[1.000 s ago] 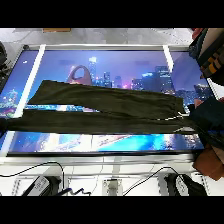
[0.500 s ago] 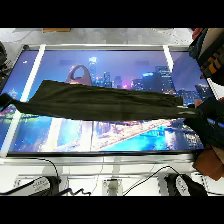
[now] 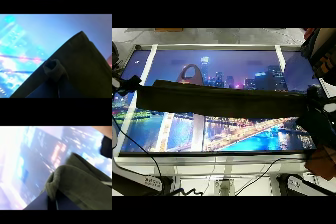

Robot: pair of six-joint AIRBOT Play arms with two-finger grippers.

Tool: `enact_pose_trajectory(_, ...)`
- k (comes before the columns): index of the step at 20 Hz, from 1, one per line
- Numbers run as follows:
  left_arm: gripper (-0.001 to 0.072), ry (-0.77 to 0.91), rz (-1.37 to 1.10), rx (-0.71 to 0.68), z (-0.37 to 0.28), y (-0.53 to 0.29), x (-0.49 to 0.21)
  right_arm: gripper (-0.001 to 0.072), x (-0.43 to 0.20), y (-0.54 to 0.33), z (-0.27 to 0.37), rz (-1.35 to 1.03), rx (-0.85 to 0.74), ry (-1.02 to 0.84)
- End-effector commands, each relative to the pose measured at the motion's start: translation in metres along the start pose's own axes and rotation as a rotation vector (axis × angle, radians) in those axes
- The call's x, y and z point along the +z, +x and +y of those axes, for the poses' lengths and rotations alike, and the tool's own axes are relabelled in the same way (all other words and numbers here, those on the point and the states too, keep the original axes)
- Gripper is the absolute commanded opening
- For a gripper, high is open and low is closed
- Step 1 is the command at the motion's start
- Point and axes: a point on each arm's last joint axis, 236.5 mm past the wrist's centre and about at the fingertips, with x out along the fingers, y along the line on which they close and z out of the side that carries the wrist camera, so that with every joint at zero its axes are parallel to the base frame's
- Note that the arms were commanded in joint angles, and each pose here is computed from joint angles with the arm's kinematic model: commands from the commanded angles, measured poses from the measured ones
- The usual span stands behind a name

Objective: Fold the clothes and pants, and hang the long-sleeved shirts on hangers.

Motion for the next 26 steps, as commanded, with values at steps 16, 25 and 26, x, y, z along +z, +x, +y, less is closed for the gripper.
enact_pose_trajectory(16,0.0699,-0.044,-0.224,-0.134,-0.069,0.006,0.054,0.0701,0.005,0.058,0.019,-0.023,0.019,0.03)
enact_pose_trajectory(25,0.0536,0.127,0.33,0.208,0.092,-0.109,-0.022,0.0692,0.017,0.033,0.038,-0.055,0.038,-0.186)
enact_pose_trajectory(26,0.0537,0.121,0.429,0.212,0.109,-0.114,-0.046,0.0693,0.015,0.033,0.037,-0.047,0.033,-0.234)
